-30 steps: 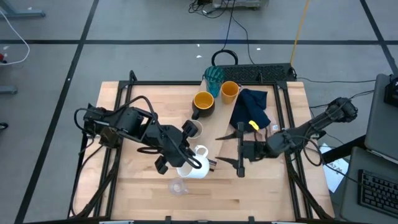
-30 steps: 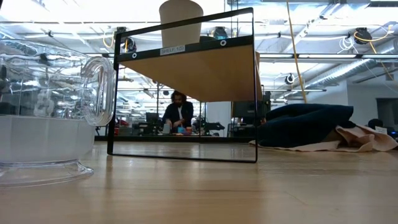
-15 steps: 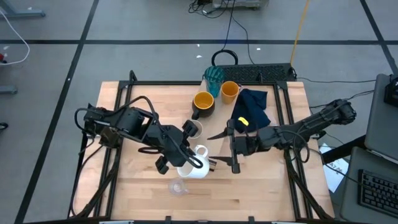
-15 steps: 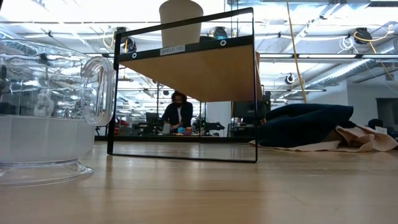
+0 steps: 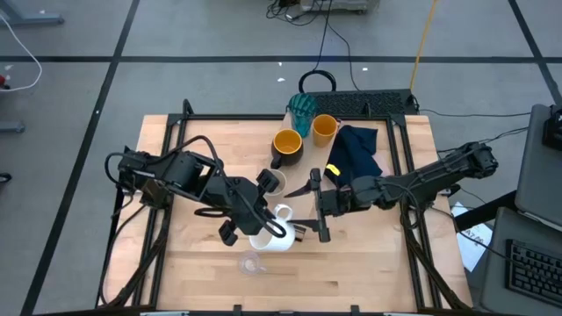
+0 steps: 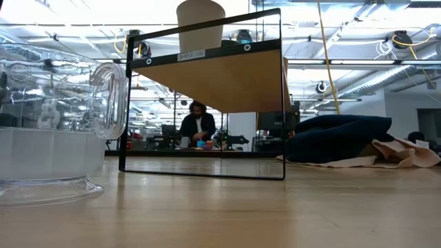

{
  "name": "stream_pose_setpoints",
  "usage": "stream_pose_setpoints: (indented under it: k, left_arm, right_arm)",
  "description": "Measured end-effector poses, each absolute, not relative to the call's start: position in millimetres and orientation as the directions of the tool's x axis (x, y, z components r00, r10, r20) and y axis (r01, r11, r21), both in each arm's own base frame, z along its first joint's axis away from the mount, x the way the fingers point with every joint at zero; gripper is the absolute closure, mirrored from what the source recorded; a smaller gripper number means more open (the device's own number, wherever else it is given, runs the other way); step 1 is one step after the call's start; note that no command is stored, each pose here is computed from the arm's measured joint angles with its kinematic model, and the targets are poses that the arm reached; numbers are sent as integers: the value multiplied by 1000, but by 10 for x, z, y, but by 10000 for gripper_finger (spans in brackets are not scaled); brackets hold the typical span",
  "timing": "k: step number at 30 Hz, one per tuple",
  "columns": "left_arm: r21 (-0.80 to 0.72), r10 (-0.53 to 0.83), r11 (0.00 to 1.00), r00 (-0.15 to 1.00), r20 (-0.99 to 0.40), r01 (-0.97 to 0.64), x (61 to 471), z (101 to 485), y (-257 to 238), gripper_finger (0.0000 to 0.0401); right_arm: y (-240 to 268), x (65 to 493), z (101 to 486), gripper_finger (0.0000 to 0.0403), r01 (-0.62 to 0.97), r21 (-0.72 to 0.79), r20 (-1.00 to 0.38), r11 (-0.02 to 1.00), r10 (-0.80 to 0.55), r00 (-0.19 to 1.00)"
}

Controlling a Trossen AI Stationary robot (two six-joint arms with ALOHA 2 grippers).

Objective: Stack small to large cups/mugs on shelf
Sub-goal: Put the white mug on the shelf

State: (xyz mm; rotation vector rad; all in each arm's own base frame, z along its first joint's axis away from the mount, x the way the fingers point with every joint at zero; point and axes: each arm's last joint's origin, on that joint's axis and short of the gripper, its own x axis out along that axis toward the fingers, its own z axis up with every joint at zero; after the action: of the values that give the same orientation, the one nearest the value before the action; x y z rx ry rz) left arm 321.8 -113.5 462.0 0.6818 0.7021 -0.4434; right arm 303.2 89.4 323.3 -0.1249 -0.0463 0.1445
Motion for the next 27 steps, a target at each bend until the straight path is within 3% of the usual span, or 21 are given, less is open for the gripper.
stream_pose_setpoints:
  k: [13, 27]
  left_arm:
    - [417, -145, 700, 687, -712, 580, 3218, 4620, -1135, 401]
    - [403, -129, 713, 672, -729, 574, 3246, 4551, -1141, 401]
  right_arm:
    - [898, 3045, 3249, 132, -138, -131, 67, 982, 148, 987]
    - [905, 3146, 3162, 257, -132, -147, 78, 980, 144, 986]
